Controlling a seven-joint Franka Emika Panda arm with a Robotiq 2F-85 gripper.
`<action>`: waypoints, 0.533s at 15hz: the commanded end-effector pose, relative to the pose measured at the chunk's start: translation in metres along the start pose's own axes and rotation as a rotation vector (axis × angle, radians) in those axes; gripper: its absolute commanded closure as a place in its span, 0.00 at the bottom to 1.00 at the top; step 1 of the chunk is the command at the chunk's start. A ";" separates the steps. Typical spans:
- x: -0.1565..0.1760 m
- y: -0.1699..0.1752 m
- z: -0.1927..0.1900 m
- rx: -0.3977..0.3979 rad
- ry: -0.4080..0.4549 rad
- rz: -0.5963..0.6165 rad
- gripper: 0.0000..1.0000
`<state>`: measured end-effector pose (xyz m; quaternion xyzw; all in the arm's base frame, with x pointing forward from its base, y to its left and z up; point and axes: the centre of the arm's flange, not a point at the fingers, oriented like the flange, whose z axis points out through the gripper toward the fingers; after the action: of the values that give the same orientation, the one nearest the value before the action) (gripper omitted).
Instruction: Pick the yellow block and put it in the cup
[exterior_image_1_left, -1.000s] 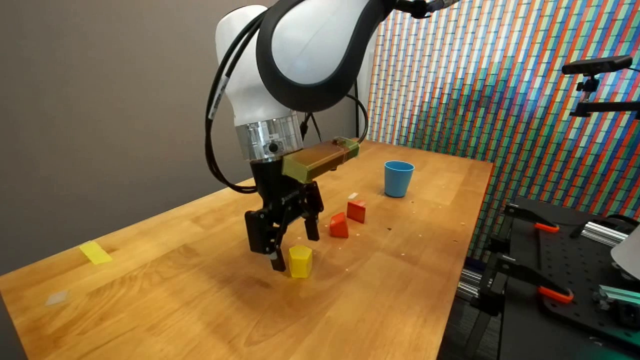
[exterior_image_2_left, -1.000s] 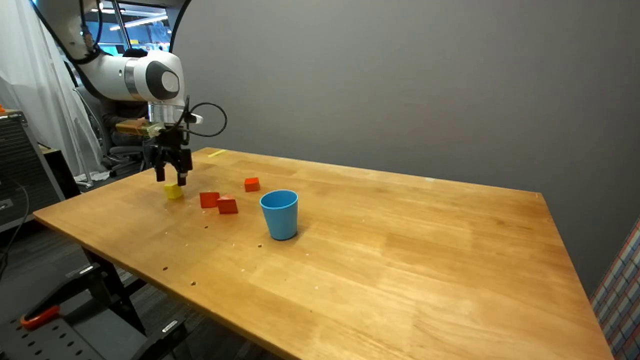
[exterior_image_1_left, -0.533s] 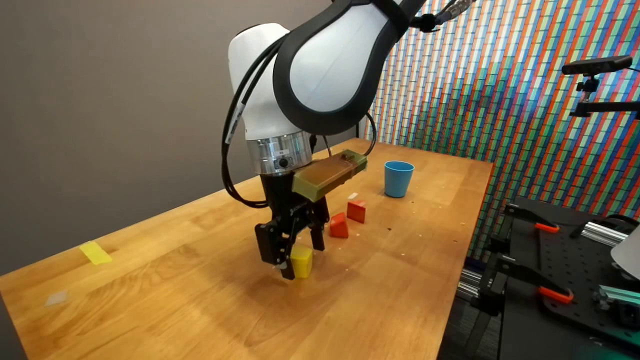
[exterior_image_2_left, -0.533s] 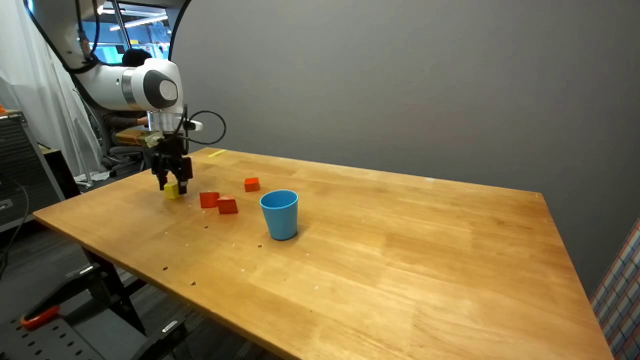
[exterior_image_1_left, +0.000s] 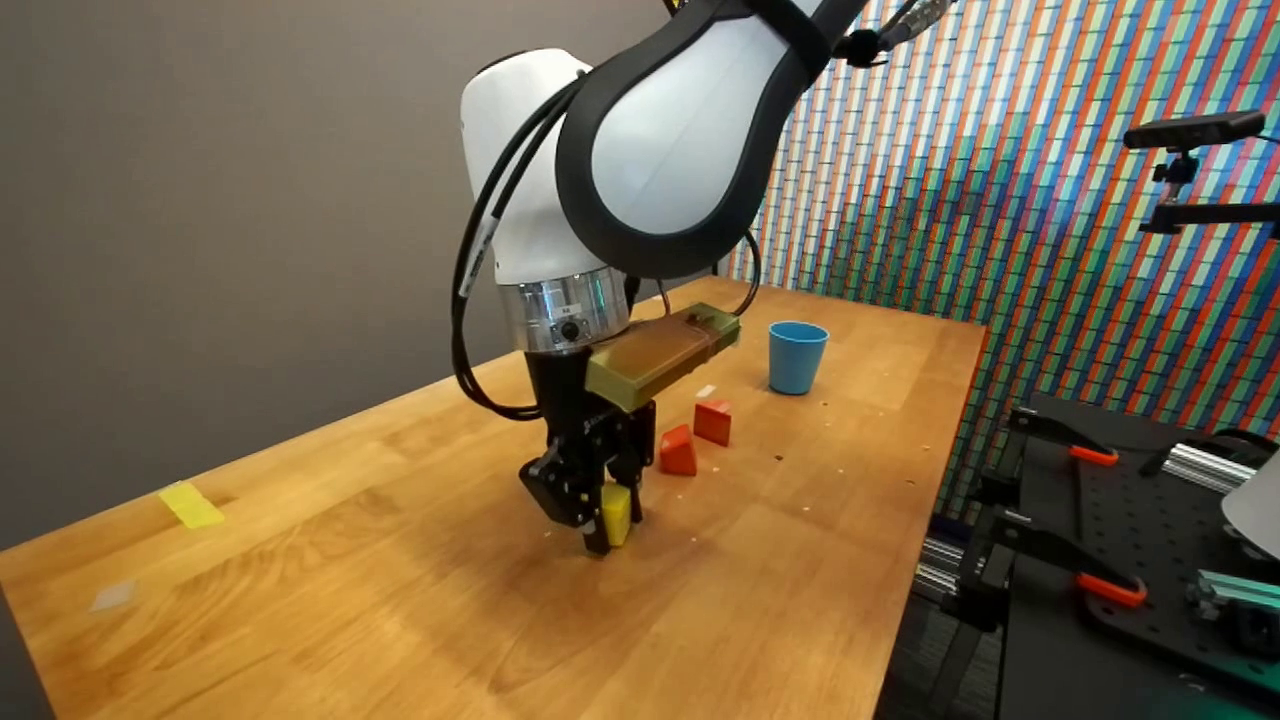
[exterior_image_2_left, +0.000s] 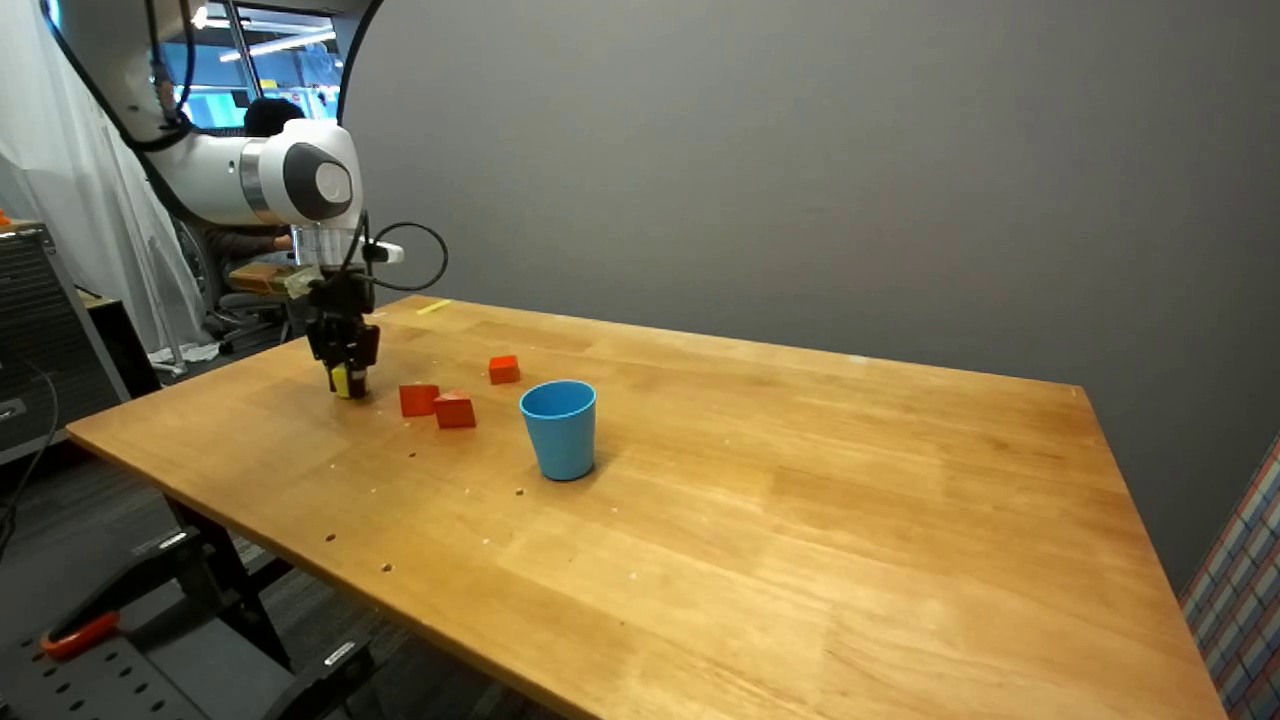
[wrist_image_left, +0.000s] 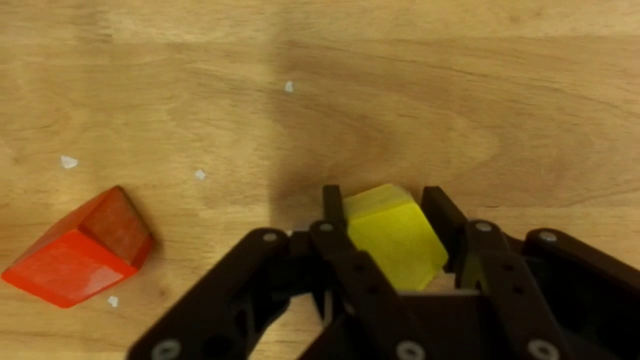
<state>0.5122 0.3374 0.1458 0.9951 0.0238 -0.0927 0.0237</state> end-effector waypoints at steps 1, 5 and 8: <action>-0.013 0.023 -0.045 -0.010 0.088 0.084 0.82; -0.021 0.072 -0.118 0.008 0.215 0.259 0.82; -0.032 0.124 -0.163 0.004 0.276 0.412 0.82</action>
<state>0.5394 0.2696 0.2666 0.9930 -0.1137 0.0148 0.0268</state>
